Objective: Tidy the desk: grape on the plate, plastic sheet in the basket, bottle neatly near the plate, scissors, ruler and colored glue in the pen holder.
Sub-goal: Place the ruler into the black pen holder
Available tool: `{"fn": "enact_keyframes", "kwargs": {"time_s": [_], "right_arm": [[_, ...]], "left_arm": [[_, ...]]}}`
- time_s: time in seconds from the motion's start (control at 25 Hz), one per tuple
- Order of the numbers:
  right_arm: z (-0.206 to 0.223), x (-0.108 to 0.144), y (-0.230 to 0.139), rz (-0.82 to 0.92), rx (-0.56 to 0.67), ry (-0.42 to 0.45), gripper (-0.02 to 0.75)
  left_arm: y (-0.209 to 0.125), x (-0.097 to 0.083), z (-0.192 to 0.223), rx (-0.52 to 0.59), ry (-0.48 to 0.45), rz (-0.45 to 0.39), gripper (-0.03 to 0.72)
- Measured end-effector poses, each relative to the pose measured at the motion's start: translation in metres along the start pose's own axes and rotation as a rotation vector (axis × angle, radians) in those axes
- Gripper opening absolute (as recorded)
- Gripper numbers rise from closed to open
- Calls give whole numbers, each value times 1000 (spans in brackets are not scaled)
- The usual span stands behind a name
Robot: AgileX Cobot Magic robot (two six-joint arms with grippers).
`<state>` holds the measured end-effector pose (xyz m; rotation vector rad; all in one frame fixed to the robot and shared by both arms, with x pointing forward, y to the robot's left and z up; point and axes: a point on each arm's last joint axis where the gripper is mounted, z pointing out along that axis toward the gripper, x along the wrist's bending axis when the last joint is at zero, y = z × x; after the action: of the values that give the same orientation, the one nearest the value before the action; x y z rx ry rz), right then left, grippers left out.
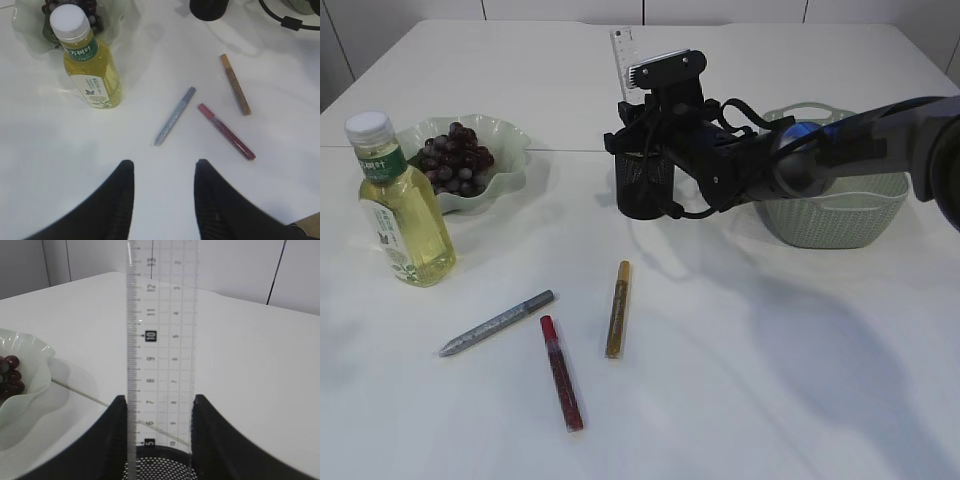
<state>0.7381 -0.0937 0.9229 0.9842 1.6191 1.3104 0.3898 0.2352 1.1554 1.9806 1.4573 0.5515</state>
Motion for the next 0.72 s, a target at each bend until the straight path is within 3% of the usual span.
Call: {"fn": "enact_keyframes", "kwargs": {"time_s": [0.72], "right_arm": [[0, 0, 0, 0, 5, 1, 323]], "left_arm": [[2, 0, 0, -24, -1, 2, 298]]}}
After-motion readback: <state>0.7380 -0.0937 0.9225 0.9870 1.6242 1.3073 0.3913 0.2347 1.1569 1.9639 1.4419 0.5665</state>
